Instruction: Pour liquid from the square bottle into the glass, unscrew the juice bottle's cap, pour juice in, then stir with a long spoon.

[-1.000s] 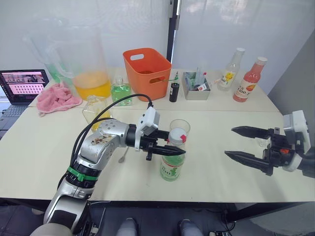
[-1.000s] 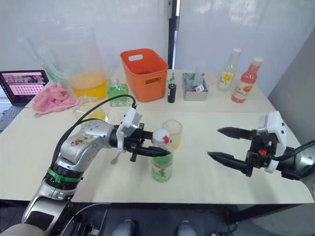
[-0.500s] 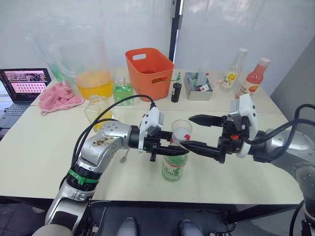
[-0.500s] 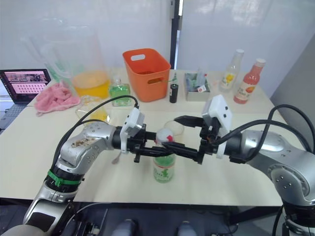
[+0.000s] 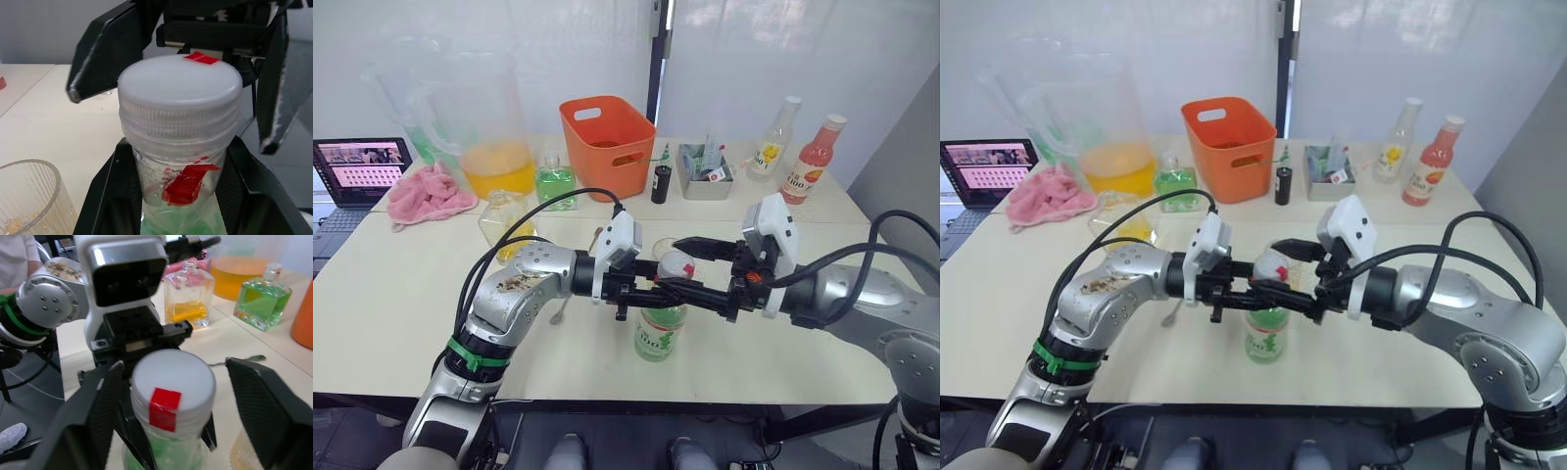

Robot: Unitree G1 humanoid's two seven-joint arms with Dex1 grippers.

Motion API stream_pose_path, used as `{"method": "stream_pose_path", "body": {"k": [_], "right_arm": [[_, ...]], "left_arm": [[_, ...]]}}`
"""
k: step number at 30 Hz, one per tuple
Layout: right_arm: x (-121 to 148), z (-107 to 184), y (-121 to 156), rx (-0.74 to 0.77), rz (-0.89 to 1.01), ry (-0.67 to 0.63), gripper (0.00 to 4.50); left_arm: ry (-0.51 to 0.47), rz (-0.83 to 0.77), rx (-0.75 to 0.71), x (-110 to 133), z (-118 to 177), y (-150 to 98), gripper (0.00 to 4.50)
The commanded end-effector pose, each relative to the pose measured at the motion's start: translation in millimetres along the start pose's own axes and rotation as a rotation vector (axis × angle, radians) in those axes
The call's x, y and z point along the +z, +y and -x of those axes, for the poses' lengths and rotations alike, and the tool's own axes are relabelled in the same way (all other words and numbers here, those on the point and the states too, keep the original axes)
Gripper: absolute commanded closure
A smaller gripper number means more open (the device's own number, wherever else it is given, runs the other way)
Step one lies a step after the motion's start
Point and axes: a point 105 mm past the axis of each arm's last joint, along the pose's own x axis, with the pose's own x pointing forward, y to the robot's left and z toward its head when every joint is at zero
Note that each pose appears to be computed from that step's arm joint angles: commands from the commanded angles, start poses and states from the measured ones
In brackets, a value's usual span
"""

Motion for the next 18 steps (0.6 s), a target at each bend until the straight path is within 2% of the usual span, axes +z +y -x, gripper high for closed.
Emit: {"method": "stream_pose_path", "body": {"k": [1,2,9,13,18], "right_arm": [[9,2,4,0.006,0.015,-0.030,2.51],[10,2,4,0.009,0.012,-0.036,2.78],[4,3,9,0.081,0.013,0.007,2.80],[3,1,15,0.199,0.048,0.019,2.80],[2,-2,13,0.419,0.158,0.047,2.80]], "left_arm": [[0.019,0.013,-0.010,-5,-3,-4,3.07],[0.018,0.013,-0.010,-4,-3,-4,3.07],[0.015,-0.001,-0.014,-1,0,-4,3.07],[0.012,-0.025,-0.041,5,1,-8,3.07],[0.022,-0.043,-0.059,8,6,-12,3.07]]}}
